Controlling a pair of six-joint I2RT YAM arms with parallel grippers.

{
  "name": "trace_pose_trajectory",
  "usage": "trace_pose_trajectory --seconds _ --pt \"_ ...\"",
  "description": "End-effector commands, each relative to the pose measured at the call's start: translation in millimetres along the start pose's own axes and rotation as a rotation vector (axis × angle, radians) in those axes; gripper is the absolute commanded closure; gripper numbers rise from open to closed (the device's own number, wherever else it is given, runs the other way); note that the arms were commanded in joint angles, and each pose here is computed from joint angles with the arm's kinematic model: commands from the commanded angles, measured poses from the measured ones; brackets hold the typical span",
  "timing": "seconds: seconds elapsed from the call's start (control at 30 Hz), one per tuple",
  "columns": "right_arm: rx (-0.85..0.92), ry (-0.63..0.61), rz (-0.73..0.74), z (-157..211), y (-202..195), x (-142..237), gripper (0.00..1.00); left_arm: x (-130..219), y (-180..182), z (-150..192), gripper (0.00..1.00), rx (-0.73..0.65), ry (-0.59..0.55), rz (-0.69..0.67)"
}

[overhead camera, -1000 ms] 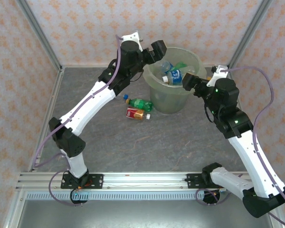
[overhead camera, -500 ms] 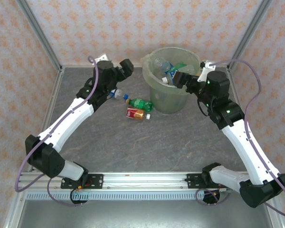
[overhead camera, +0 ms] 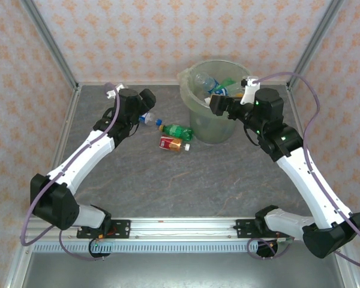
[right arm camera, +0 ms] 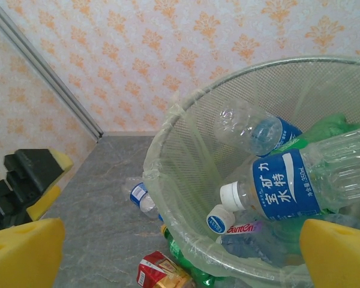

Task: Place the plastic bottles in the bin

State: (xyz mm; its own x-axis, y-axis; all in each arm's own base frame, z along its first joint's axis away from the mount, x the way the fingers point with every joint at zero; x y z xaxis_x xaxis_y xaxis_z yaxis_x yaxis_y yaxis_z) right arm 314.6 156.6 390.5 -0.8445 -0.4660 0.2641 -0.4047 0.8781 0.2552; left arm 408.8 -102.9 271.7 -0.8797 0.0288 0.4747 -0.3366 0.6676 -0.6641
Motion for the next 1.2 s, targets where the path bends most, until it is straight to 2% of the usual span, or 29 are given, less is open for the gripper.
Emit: trace_pose_trajectory --seconds 0.0,0.6,1.17 --pt "0.042 -0.042 -0.027 -14 8 10 0.00 -19 25 11 0.07 0.047 0.025 -0.094" --pt "0.046 -0.027 -0.059 0 14 15 0.00 -100 76 56 0.15 0.117 0.104 -0.332" --pt "0.039 -0.013 -0.062 3 14 14 0.00 -178 112 60 0.12 0.067 0.170 -0.435"
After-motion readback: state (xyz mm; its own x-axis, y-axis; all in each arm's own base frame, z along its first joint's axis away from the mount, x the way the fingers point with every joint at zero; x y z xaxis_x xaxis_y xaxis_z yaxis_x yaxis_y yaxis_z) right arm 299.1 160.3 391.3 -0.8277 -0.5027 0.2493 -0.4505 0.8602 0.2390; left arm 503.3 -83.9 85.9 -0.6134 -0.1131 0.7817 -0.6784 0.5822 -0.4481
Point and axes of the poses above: each hand's point on the last joint's axis, 136 mm out from that joint toward the fingers, its own x axis back along the fingers, its own y axis along the line the jaws close on, z = x × y, the point moved 2 cm from there along x, back along the fingers, and after that the axes turned 6 degrees about x, right-handed, at the moved point
